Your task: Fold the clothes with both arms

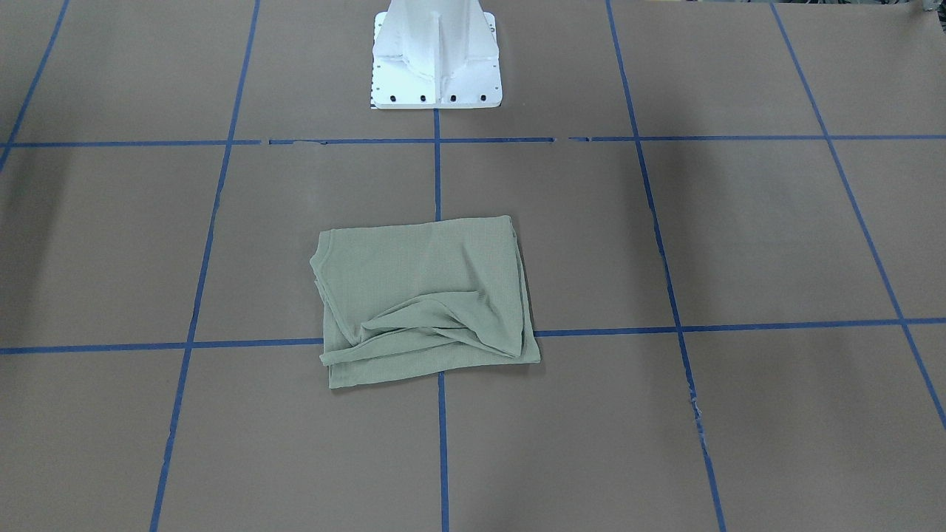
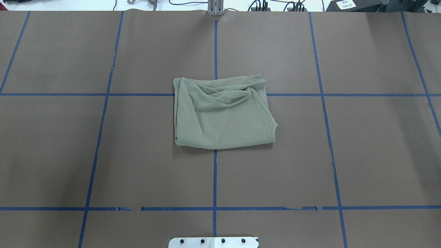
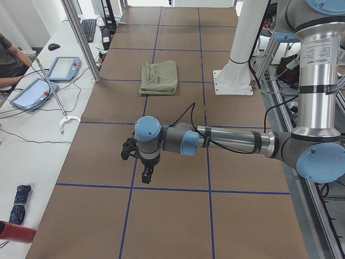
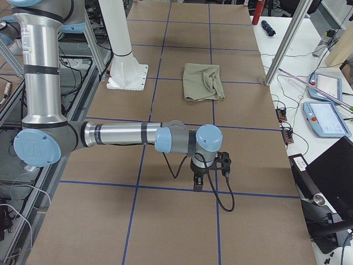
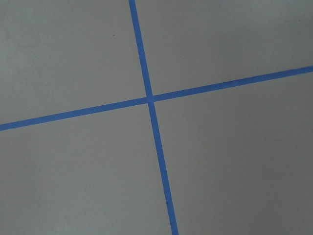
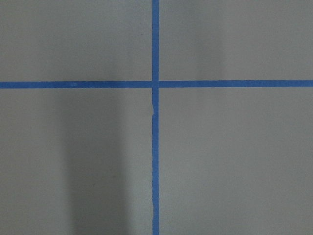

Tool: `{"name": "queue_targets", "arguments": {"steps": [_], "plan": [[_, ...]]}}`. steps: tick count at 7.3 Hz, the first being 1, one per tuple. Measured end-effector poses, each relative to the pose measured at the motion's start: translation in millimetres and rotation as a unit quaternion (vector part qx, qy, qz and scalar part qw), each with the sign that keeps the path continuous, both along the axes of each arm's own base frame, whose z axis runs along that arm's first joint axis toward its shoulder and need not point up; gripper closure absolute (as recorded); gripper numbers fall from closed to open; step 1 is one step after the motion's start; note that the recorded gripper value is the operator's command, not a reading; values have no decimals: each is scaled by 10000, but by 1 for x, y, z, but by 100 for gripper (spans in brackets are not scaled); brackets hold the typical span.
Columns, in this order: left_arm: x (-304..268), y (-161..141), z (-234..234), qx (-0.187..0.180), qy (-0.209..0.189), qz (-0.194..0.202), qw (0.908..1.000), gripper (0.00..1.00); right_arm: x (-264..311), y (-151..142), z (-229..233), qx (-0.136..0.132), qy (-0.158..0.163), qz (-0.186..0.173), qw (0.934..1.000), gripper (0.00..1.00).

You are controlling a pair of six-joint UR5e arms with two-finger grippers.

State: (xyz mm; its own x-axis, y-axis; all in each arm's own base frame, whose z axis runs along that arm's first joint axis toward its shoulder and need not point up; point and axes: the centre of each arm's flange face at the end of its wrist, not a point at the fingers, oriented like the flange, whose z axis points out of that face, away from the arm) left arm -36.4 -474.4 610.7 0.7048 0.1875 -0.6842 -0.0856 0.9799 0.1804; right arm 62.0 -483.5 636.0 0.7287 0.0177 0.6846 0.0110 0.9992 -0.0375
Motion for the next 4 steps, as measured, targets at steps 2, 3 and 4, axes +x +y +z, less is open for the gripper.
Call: {"name": "queue_targets", "arguments": {"steps": [2, 3, 4], "plan": [[0, 1, 0, -9, 1, -4, 10000, 0, 0, 1, 2, -19, 0, 0, 10000, 0], [0, 1, 1, -9, -1, -4, 10000, 0, 0, 1, 2, -24, 0, 0, 10000, 0], [0, 1, 1, -28, -1, -18, 10000, 0, 0, 1, 2, -27, 0, 0, 10000, 0]]}}
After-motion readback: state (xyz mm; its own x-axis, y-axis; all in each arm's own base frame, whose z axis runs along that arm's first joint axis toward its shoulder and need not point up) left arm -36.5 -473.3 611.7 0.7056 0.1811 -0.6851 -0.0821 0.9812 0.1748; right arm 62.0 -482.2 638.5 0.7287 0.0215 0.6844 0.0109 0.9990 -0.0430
